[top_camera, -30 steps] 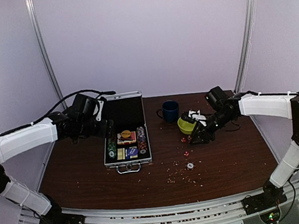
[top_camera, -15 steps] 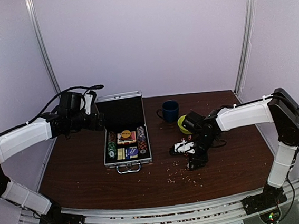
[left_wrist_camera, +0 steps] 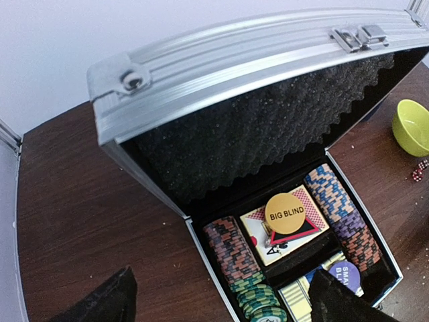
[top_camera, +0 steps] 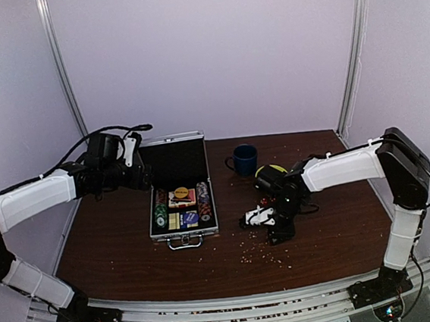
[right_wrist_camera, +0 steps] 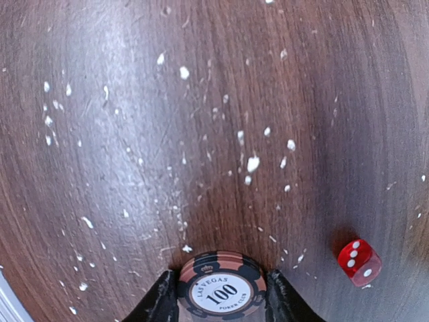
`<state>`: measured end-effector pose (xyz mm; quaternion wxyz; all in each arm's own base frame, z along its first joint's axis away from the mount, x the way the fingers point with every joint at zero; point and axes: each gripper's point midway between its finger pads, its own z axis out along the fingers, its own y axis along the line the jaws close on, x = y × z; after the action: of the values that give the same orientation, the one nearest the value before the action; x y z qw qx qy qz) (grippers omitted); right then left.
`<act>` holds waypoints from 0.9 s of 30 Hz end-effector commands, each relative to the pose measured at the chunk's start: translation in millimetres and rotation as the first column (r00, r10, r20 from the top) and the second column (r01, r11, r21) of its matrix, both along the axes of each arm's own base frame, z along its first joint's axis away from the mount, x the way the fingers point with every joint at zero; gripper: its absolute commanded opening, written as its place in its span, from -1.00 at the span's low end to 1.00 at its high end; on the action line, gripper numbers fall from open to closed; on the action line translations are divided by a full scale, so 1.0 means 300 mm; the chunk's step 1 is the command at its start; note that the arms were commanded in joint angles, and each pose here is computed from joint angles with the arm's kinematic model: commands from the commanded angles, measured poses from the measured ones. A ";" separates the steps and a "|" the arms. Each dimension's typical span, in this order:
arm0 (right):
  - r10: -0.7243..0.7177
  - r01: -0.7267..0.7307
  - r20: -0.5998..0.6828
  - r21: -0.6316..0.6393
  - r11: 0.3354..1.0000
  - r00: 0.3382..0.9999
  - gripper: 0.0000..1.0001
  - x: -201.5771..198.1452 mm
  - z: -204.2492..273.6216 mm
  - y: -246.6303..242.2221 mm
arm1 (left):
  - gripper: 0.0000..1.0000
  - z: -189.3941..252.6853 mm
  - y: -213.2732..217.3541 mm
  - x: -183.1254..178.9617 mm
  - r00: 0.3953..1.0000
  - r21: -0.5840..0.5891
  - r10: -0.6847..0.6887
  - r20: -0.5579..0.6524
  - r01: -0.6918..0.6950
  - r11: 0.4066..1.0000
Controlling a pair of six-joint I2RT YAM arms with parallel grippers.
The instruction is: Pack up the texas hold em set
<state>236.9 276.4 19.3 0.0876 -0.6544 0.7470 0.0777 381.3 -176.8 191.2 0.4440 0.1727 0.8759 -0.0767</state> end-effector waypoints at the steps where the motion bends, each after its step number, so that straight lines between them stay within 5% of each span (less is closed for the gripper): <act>1: 0.020 -0.021 -0.029 -0.035 0.999 0.999 -0.23 -0.023 -0.007 0.008 | 0.82 0.012 -0.013 0.014 1.000 -0.002 -0.014 0.021 0.014 1.000; 15: 0.010 -0.071 0.260 0.227 0.971 0.965 -0.42 0.135 0.307 0.396 | 0.80 0.048 0.024 0.021 0.999 -0.023 0.034 0.042 -0.033 0.999; 27: -0.022 -0.126 0.539 0.236 0.963 0.842 -0.43 0.235 0.280 0.607 | 0.79 0.084 0.055 0.012 0.995 -0.031 0.062 0.073 -0.060 0.998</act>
<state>287.7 440.7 92.5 0.3186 -0.6711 0.6685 0.0344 381.9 -166.6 204.6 0.4605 0.1584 0.8705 -0.0706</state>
